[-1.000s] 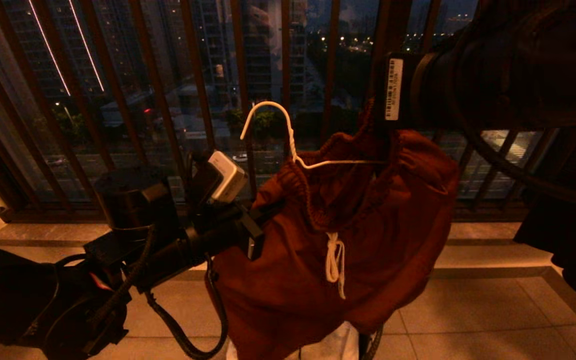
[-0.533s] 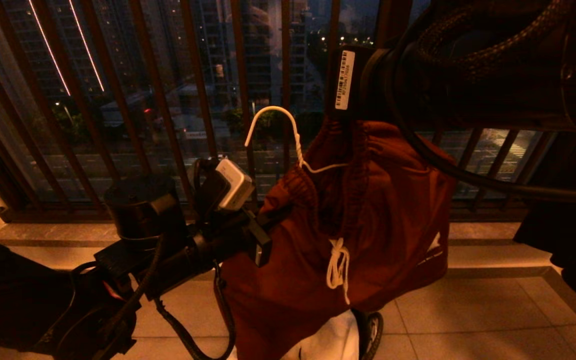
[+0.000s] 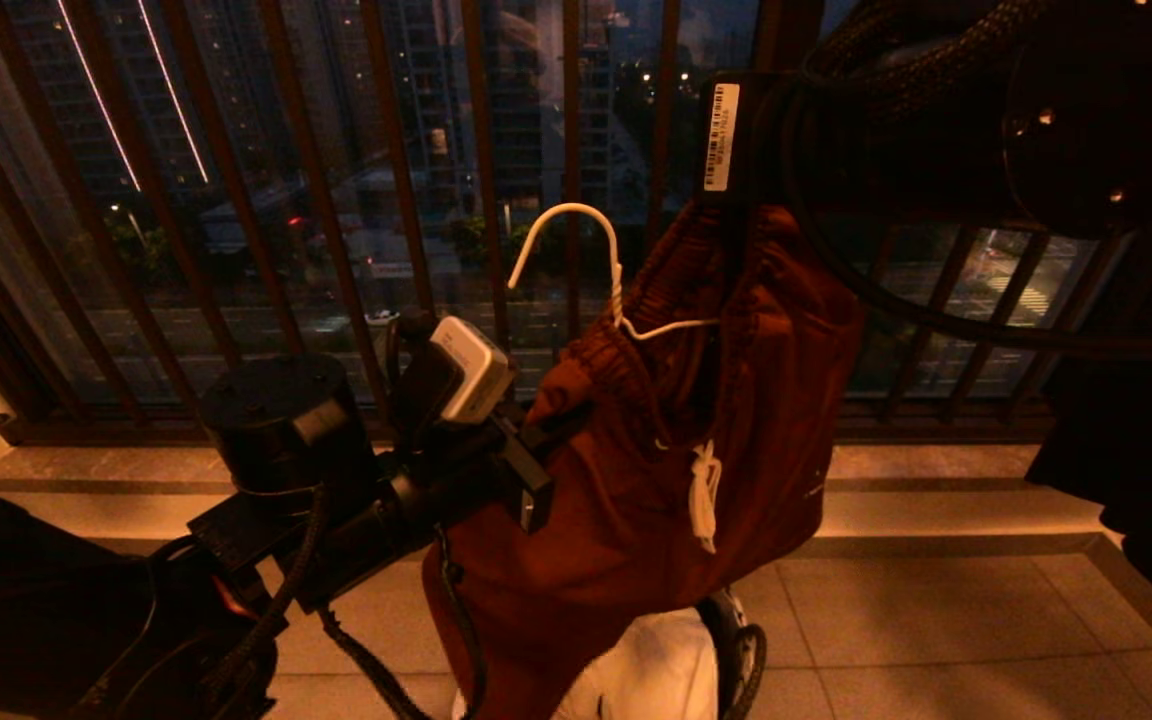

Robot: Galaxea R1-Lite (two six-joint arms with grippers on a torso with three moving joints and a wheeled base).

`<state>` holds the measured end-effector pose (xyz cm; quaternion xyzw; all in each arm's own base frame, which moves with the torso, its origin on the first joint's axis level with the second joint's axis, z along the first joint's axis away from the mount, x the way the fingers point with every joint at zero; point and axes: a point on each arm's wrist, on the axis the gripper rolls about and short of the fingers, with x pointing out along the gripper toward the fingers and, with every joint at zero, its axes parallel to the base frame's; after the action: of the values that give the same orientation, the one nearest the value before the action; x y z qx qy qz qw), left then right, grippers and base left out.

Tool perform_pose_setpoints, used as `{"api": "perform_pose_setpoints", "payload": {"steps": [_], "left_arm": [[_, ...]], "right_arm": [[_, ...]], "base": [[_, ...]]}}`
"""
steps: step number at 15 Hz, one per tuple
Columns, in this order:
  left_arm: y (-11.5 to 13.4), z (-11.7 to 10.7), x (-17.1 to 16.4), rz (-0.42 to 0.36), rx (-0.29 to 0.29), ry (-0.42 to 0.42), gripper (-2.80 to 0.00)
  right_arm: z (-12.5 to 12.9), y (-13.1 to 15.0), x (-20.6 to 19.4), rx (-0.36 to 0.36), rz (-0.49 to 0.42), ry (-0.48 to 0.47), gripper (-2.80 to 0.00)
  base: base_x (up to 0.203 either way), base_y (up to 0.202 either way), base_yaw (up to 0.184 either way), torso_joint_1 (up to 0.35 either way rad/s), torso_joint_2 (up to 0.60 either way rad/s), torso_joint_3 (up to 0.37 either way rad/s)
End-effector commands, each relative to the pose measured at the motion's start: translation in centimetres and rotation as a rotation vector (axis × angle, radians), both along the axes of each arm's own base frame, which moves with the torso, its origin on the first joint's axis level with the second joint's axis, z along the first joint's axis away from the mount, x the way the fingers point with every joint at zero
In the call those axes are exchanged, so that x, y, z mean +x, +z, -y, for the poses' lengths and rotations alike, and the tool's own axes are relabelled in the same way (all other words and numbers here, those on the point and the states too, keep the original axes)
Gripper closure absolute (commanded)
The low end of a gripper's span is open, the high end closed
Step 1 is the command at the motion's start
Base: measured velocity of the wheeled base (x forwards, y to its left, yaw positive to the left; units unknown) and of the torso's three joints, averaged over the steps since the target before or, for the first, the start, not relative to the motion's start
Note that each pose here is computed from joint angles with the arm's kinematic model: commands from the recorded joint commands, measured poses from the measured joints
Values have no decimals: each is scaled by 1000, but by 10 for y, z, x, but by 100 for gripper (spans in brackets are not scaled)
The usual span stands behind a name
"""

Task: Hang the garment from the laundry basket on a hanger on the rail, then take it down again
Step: Hang the clothes on the clothes rack

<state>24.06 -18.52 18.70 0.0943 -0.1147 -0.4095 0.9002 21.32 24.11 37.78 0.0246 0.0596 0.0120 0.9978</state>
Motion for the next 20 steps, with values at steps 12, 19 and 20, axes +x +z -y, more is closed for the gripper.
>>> {"api": "perform_pose_setpoints", "payload": {"steps": [12,19,20], "left_arm": [[4,17,-1,82,-83,67,0],[9,20,-7,100,-117,60,0],[9,20,-8,100,-117,60,0]], "right_arm": [[-19,-13,-5,-72,-22,0,0],[-34,-26,-4,-87,-38,15,0],[-34,-25,-4,-85,-37,14,0]], "base": [[0,0,0,0,0,0],[0,0,0,0,0,0],[0,0,0,0,0,0]]}}
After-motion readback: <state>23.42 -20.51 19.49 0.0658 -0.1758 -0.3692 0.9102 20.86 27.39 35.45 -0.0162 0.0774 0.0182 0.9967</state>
